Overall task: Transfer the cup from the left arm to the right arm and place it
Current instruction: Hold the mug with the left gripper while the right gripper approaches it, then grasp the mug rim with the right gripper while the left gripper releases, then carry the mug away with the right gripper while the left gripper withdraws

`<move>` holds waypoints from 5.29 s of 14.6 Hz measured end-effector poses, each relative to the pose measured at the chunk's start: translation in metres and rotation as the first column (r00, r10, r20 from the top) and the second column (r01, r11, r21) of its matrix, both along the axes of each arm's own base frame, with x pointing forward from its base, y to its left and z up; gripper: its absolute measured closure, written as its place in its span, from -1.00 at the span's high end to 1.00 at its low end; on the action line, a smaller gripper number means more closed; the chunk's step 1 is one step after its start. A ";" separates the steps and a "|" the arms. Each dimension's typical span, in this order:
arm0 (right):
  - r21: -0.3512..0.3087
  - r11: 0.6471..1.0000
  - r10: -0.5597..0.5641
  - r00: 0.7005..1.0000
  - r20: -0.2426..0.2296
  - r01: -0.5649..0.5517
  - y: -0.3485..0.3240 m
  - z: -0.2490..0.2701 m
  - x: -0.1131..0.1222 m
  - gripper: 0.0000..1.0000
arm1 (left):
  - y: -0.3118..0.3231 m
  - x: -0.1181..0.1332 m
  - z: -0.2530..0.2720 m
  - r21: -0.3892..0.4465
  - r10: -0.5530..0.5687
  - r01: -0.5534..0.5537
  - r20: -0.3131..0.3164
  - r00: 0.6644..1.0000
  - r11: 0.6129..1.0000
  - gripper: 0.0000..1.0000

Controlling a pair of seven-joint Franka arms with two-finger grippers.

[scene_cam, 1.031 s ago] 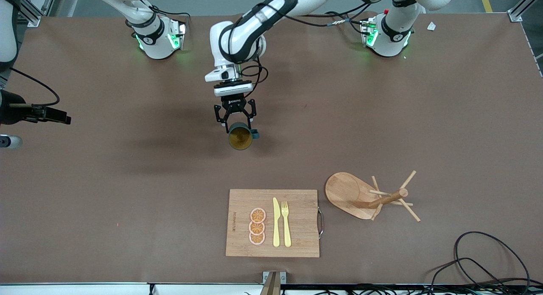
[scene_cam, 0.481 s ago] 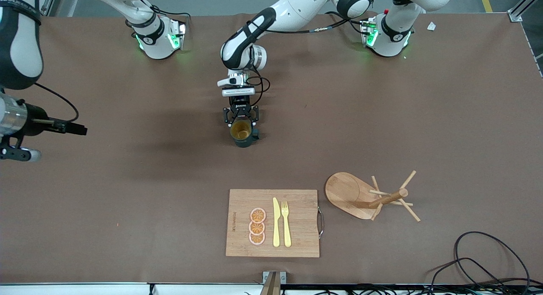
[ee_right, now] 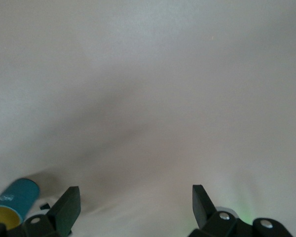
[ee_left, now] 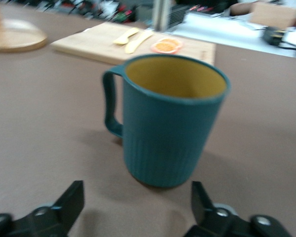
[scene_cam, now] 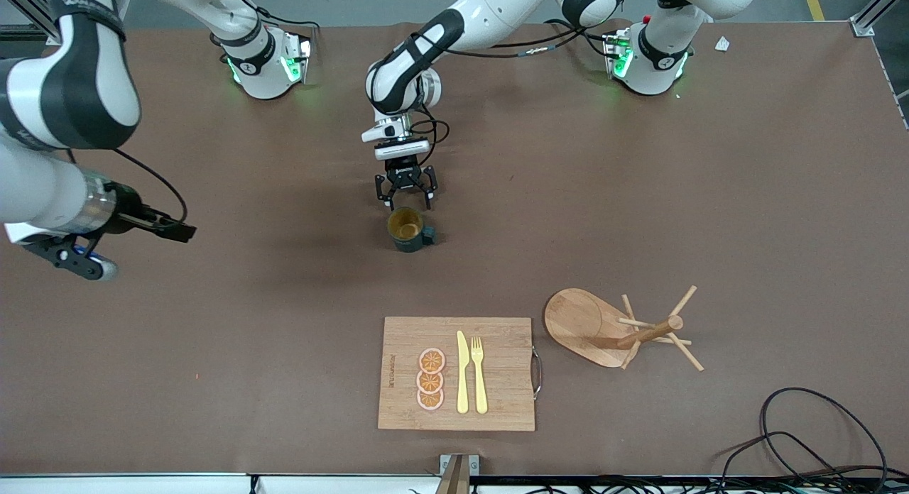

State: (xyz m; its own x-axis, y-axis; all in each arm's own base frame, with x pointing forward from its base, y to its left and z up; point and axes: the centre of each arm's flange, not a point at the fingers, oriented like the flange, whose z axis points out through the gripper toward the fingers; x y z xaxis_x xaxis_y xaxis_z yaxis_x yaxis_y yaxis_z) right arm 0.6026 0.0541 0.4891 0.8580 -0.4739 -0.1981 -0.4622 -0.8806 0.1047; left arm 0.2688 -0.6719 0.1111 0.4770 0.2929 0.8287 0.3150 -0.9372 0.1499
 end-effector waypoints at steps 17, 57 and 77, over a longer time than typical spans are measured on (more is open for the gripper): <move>-0.117 0.593 -0.790 0.604 0.105 0.797 0.215 -0.074 -0.060 1.00 | 0.192 0.201 0.351 -0.068 -0.128 0.108 -0.499 0.857 0.992 1.00; -0.046 0.593 -0.793 0.592 0.144 0.804 0.313 -0.207 -0.120 -0.92 | 0.619 0.297 0.522 -0.130 -0.318 0.332 -0.726 0.610 0.934 1.00; 0.142 0.597 0.771 0.614 0.170 -0.789 -0.052 -0.159 -0.068 -0.92 | 0.621 0.292 0.525 -0.136 -0.322 0.339 -0.744 0.586 0.931 1.00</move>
State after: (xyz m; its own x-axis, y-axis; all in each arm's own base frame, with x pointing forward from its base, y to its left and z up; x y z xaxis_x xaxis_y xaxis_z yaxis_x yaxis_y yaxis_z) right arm 0.5342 0.0021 0.3299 0.8992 0.4222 -0.1144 0.4123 -0.9054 -0.1011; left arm 0.5611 -0.0505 0.6359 0.9888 -0.0240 0.1475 -0.0229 -0.9997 -0.0090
